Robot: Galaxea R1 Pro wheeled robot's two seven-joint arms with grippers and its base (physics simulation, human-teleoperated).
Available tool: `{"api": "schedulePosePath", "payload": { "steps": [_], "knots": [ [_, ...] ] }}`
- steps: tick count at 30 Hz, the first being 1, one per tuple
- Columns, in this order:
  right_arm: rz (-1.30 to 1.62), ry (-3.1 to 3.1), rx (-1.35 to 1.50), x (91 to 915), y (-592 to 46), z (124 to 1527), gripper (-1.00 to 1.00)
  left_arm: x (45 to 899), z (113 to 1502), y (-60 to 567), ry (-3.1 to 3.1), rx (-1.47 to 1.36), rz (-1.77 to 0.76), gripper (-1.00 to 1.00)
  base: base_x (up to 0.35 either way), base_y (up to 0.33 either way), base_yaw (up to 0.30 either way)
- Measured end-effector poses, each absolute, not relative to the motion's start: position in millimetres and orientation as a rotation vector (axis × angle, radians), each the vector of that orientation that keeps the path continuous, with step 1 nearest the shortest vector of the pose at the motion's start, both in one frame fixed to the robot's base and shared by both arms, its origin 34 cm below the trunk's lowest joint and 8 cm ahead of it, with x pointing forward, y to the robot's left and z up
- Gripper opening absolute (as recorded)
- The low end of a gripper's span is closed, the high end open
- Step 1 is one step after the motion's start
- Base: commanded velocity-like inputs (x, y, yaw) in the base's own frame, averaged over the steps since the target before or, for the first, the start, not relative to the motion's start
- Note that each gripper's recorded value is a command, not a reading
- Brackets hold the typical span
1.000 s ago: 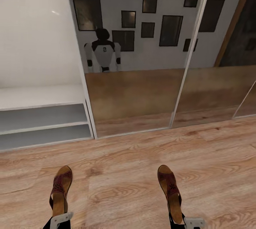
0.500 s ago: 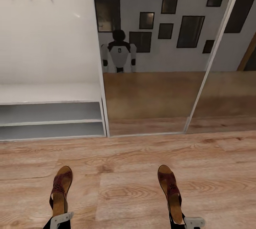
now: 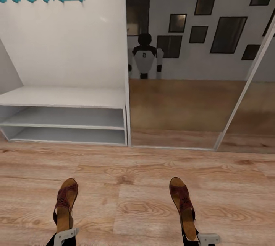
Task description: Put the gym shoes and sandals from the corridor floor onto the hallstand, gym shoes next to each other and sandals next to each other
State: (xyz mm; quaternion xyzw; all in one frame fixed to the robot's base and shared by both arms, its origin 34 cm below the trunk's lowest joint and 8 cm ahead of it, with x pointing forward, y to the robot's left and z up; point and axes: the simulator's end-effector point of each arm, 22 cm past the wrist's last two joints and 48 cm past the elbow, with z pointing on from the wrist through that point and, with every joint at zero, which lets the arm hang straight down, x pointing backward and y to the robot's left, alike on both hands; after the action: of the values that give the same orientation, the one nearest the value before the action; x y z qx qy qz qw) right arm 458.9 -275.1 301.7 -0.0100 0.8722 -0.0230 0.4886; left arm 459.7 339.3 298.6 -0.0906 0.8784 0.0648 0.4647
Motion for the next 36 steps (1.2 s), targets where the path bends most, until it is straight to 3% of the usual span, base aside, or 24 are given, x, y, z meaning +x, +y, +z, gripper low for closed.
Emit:
{"api": "schedulePosePath", "payload": {
  "steps": [36],
  "knots": [
    [-0.054, 2.112, -0.024, 460.8, -274.1, 304.5, -1.00, 461.3, 301.0, 339.5, 2.153, -0.225, 0.159, -1.00, 0.000, 0.000, 0.273]
  ]
}}
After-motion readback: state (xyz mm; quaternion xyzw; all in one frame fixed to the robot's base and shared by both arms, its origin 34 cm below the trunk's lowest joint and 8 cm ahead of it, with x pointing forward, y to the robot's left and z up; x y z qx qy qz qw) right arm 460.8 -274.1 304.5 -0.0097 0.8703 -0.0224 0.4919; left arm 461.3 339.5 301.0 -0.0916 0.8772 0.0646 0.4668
